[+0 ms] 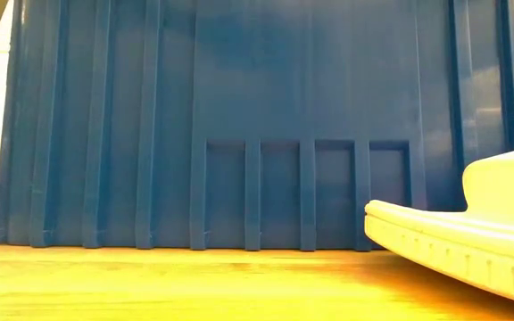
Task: Pick and place slides into bin
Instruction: Put the black slides into the blue organizer bin
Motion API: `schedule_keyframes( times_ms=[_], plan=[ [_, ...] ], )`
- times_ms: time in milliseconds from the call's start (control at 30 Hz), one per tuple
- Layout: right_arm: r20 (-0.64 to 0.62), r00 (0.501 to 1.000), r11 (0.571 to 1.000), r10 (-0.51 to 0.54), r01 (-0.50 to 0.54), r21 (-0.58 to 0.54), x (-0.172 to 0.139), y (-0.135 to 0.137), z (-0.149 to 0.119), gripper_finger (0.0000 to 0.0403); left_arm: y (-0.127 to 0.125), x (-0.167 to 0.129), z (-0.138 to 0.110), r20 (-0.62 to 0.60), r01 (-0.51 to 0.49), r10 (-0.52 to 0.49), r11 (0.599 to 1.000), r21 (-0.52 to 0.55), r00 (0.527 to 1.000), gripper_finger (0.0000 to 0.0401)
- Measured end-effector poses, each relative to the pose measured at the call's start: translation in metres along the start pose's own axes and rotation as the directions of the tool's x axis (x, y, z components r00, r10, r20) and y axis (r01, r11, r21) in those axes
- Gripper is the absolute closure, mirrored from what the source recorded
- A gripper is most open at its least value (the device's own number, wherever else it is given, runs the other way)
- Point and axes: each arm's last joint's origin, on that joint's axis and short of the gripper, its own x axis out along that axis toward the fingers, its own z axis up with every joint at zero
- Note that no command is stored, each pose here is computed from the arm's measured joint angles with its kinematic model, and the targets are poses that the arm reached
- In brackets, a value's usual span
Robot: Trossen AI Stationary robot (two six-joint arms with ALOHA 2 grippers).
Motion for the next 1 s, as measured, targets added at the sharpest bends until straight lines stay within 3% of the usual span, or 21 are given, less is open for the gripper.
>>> schedule_keyframes(
  times_ms=[133, 400, 600, 733, 833, 1000],
  plan=[
    [0.034, 0.995, 0.995, 0.095, -0.095, -0.001, -0.001, 0.002, 0.001, 0.0346, -0.026, -0.01, 0.005, 0.015, 0.224, -0.226, 0.97, 0.09, 0.974, 0.0045],
    [0.083, 0.933, 0.933, 0.35, -0.355, 0.051, -0.003, 0.01, 0.0, 0.0346, -0.055, -0.026, 0.017, 0.126, 0.45, -0.491, 0.856, 0.254, 0.862, 0.0045],
    [0.059, 0.928, 0.921, 0.368, -0.373, 0.113, -0.003, 0.012, -0.002, 0.0346, -0.055, -0.025, 0.022, 0.128, 0.493, -0.515, 0.854, 0.166, 0.848, 0.0045],
    [0.056, 0.943, 0.932, 0.328, -0.333, 0.146, 0.001, 0.01, 0.004, 0.0346, -0.055, -0.025, 0.024, 0.068, 0.536, -0.556, 0.822, 0.191, 0.829, 0.0045],
    [0.043, 0.963, 0.954, 0.267, -0.271, 0.129, 0.006, 0.01, 0.01, 0.0346, -0.061, -0.03, 0.027, 0.077, 0.58, -0.622, 0.761, 0.29, 0.779, 0.0047],
    [0.017, 0.973, 0.966, 0.231, -0.232, 0.118, 0.018, 0.012, 0.022, 0.0346, -0.081, -0.059, 0.042, 0.085, 0.563, -0.723, 0.6, 0.568, 0.685, 0.0087]
  ],
)
